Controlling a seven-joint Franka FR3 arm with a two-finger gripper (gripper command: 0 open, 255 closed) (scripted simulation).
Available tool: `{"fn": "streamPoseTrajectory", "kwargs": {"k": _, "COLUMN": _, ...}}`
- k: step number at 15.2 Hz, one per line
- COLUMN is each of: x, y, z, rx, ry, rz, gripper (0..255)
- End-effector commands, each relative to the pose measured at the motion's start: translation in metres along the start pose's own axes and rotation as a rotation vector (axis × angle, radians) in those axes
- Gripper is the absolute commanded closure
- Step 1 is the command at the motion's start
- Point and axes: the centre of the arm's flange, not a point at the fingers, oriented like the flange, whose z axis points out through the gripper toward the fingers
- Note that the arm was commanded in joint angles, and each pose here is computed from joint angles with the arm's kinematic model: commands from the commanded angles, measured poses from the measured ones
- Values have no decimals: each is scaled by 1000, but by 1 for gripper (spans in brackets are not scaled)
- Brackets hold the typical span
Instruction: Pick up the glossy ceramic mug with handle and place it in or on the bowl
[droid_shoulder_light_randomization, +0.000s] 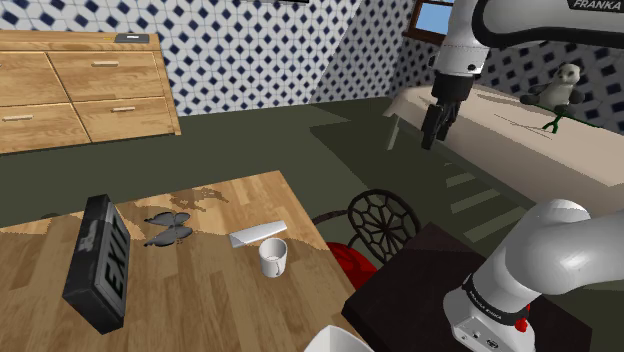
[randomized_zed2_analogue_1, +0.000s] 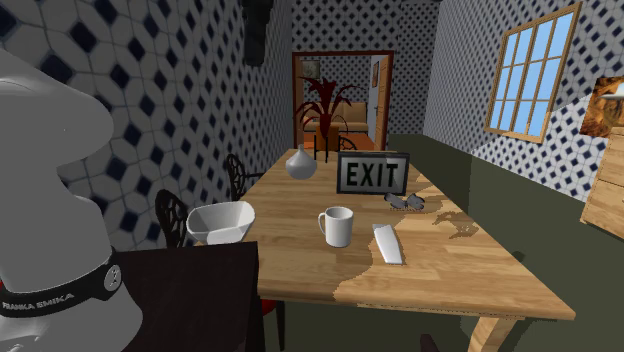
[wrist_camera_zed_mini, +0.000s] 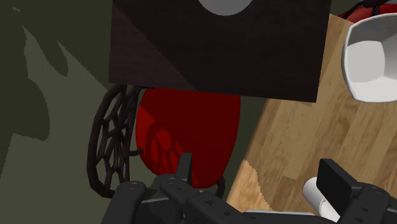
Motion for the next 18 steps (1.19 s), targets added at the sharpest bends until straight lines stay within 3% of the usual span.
{"fn": "streamPoseTrajectory", "kwargs": {"k": 1, "x": 0, "y": 0, "z": 0, "rx": 0, "ry": 0, "rz": 0, "gripper": 0}}
{"fn": "streamPoseTrajectory", "kwargs": {"k": 18, "x": 113, "y": -110, "z": 158, "rx": 1, "ry": 24, "rz": 23, "gripper": 0}}
